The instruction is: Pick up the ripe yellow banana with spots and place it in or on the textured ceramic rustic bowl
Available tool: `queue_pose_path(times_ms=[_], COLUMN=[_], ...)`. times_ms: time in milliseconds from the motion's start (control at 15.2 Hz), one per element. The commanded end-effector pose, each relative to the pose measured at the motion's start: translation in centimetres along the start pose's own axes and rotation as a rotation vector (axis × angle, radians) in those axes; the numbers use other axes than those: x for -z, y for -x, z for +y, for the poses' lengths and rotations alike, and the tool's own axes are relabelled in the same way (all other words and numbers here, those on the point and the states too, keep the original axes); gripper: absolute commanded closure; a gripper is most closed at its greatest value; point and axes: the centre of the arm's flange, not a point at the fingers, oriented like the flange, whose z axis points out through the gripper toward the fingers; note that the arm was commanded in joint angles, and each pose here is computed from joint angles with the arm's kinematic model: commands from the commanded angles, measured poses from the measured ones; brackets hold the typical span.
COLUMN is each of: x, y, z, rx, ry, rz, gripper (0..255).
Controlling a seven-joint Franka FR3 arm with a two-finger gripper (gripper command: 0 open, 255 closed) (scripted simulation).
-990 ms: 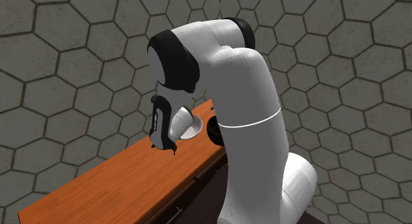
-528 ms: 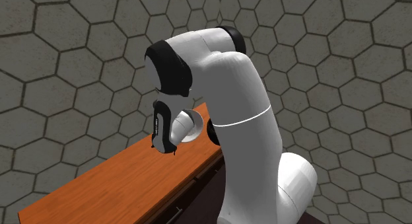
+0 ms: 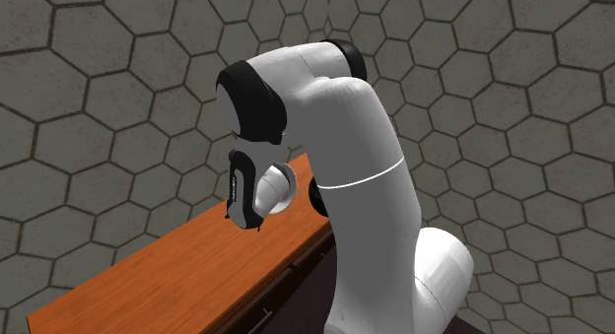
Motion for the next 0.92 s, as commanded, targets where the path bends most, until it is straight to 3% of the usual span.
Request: queue_pose_path(times_ms=[0, 396, 858], x=[0.0, 0.0, 3.6], y=[0.0, 0.0, -0.7], z=[0.0, 0.0, 0.6], rx=[0.0, 0.0, 0.0], ry=[0.0, 0.0, 0.0], rz=[-0.001, -0.001, -0.001], gripper=[255, 255, 255])
